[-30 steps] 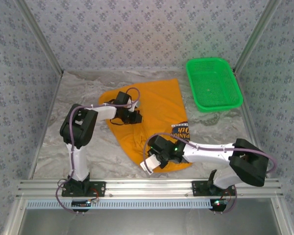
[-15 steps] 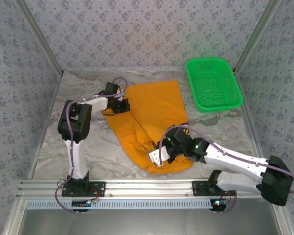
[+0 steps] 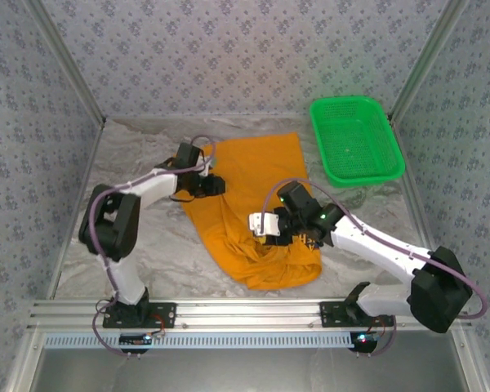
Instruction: Fold the inside-out t-shirt
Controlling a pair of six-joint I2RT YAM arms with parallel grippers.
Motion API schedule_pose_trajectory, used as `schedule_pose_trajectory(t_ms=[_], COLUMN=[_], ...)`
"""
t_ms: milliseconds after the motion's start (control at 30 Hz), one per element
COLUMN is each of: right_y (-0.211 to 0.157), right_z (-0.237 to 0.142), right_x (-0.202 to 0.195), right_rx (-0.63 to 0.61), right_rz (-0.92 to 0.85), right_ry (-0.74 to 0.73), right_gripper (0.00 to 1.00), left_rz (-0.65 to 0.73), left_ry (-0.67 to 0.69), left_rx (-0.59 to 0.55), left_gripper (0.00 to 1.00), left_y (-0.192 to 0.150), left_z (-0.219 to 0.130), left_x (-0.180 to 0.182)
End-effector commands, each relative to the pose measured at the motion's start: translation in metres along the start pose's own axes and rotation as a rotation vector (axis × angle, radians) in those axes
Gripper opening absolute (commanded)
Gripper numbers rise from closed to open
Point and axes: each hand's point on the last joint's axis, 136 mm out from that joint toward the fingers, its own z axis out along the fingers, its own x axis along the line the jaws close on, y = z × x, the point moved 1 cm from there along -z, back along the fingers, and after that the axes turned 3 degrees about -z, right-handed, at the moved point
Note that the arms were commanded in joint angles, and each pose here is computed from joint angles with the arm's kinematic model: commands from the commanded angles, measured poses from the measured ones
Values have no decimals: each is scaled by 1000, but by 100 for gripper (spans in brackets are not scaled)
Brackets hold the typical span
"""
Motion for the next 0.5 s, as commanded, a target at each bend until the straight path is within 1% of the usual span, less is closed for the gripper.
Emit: schedule_pose_trajectory(t_ms=[0, 67, 133, 200, 267, 300, 333, 400, 467], right_y=[-31, -43, -51, -52, -51, -52, -52, -53, -54], right_z=[18, 30, 38, 43, 45, 45, 44, 38, 31], right_x=[9, 5, -4, -14, -25, -30, -36, -46, -56], right_rx=[160, 215, 244, 238, 207, 185, 164, 93, 28], right_rz=[74, 93, 132, 192, 267, 313, 356, 433, 494], right_ry=[46, 19, -31, -74, -113, -124, -148, -175, -198], right_gripper=[44, 43, 38, 35, 33, 25, 15, 1, 0], left_rz=[-6, -18, 3, 41, 81, 95, 107, 146, 174], left_ry=[-85, -137, -167, -188, -203, -199, -200, -209, -195], left_rx=[67, 72, 80, 97, 101, 98, 96, 98, 103], left_gripper=[37, 38, 40, 41, 44, 46, 48, 50, 54], left_y=[-45, -66, -85, -101, -111, -114, -116, -118, -119], left_z=[-17, -18, -14, -8, -1, 3, 7, 16, 26], left_x=[-29, -40, -50, -58, -64, -65, -66, -71, -71])
